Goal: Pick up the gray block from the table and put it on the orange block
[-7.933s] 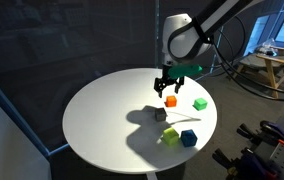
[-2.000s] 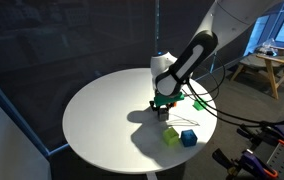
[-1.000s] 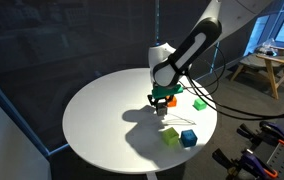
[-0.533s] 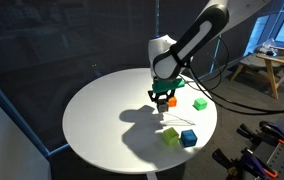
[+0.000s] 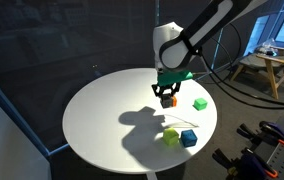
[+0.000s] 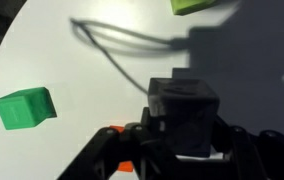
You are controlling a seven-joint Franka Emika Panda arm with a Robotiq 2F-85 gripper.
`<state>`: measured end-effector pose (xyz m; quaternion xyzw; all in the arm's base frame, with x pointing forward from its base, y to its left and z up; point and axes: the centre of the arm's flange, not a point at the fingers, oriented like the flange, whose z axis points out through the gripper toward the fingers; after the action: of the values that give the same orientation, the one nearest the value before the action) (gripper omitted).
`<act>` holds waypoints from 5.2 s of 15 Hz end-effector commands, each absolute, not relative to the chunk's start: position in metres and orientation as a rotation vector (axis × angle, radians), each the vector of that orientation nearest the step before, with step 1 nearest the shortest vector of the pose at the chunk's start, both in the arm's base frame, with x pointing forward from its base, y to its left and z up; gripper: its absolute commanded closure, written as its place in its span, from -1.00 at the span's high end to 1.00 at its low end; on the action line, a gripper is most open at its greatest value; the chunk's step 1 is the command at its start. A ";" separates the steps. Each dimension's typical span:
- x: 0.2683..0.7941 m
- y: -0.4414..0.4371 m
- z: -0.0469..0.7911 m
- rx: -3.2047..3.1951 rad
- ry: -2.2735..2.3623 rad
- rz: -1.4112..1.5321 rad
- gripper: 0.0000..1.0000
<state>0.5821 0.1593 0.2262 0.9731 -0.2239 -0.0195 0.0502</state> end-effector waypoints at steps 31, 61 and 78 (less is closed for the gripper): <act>0.547 0.140 0.265 2.999 -0.723 -0.011 -0.43; 0.559 0.065 0.306 2.949 -0.987 0.089 -0.43; 0.598 0.046 0.274 2.914 -0.981 0.101 -0.43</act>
<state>0.5817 0.0512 0.2773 0.9457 -0.3229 0.0305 0.0211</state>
